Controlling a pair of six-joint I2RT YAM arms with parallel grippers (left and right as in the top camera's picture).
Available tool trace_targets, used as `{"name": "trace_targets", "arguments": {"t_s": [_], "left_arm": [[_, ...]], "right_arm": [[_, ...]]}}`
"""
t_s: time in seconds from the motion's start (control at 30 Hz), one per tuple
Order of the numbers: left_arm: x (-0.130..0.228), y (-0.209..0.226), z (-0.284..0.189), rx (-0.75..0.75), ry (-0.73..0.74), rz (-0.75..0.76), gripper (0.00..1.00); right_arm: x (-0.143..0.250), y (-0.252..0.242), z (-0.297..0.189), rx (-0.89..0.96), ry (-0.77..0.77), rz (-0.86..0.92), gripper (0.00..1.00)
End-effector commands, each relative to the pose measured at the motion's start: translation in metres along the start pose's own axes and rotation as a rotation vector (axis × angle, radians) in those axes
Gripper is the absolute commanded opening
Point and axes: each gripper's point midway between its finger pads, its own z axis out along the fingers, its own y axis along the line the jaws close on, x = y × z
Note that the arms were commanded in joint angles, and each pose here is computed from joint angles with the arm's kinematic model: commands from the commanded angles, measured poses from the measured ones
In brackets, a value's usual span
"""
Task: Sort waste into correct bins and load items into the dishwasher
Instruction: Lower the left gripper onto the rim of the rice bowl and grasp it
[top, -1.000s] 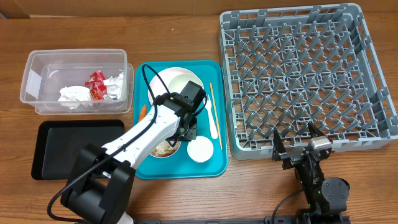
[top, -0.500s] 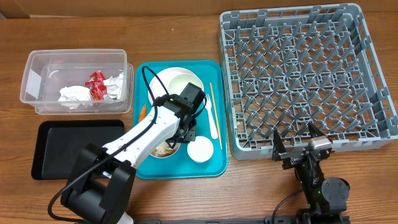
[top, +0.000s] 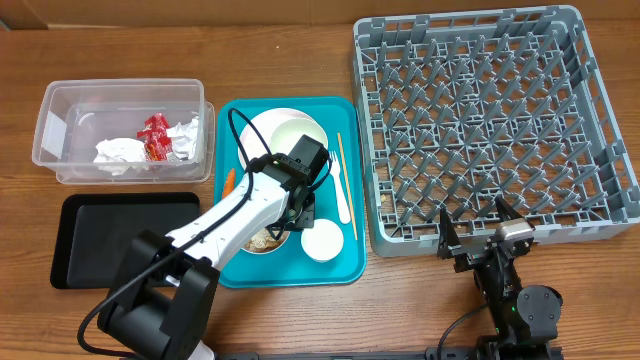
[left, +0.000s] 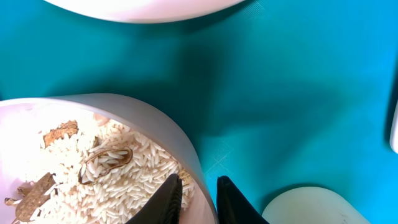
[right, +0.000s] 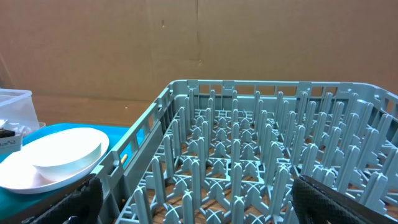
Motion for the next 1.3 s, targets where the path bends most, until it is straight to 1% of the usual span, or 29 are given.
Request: {"name": "trace_targets", "arguments": {"t_s": [0.0, 0.07, 0.13, 0.33, 0.4, 0.5, 0.8, 0.83, 0.93, 1.03, 1.27], "left_arm": [[0.002, 0.004, 0.003, -0.012, 0.006, -0.014, 0.21], [0.001, 0.007, 0.003, -0.025, 0.0, -0.016, 0.2], [0.0, 0.013, 0.003, -0.048, -0.002, -0.048, 0.21], [0.0, 0.024, 0.004, -0.046, 0.023, -0.123, 0.18], [0.001, 0.025, 0.005, -0.043, 0.027, -0.128, 0.19], [0.0, 0.025, 0.005, -0.041, 0.026, -0.127, 0.23], [0.0, 0.025, 0.005, -0.041, 0.026, -0.127, 0.24], [0.0, 0.025, 0.005, -0.041, 0.026, -0.127, 0.24], [0.0, 0.025, 0.005, -0.041, 0.026, -0.127, 0.17], [0.0, 0.025, 0.005, -0.041, 0.026, -0.127, 0.13], [0.0, 0.025, 0.005, -0.041, 0.026, -0.126, 0.13]], "right_arm": [[0.002, -0.003, 0.0, 0.013, -0.003, -0.004, 1.0], [0.002, -0.003, 0.0, 0.013, -0.003, -0.004, 1.0], [0.002, -0.003, 0.0, 0.013, -0.003, -0.004, 1.0], [0.002, -0.003, 0.0, 0.013, -0.003, -0.004, 1.0], [0.002, -0.003, 0.0, 0.013, -0.003, -0.004, 1.0], [0.002, -0.003, 0.0, 0.013, -0.003, -0.004, 1.0], [0.002, -0.003, 0.0, 0.013, -0.003, -0.004, 1.0], [0.002, -0.003, 0.0, 0.013, -0.004, -0.004, 1.0], [0.002, -0.003, 0.0, 0.013, -0.003, -0.004, 1.0], [0.002, -0.003, 0.0, 0.013, -0.003, -0.004, 1.0], [0.002, -0.003, 0.0, 0.013, -0.003, -0.004, 1.0]]}}
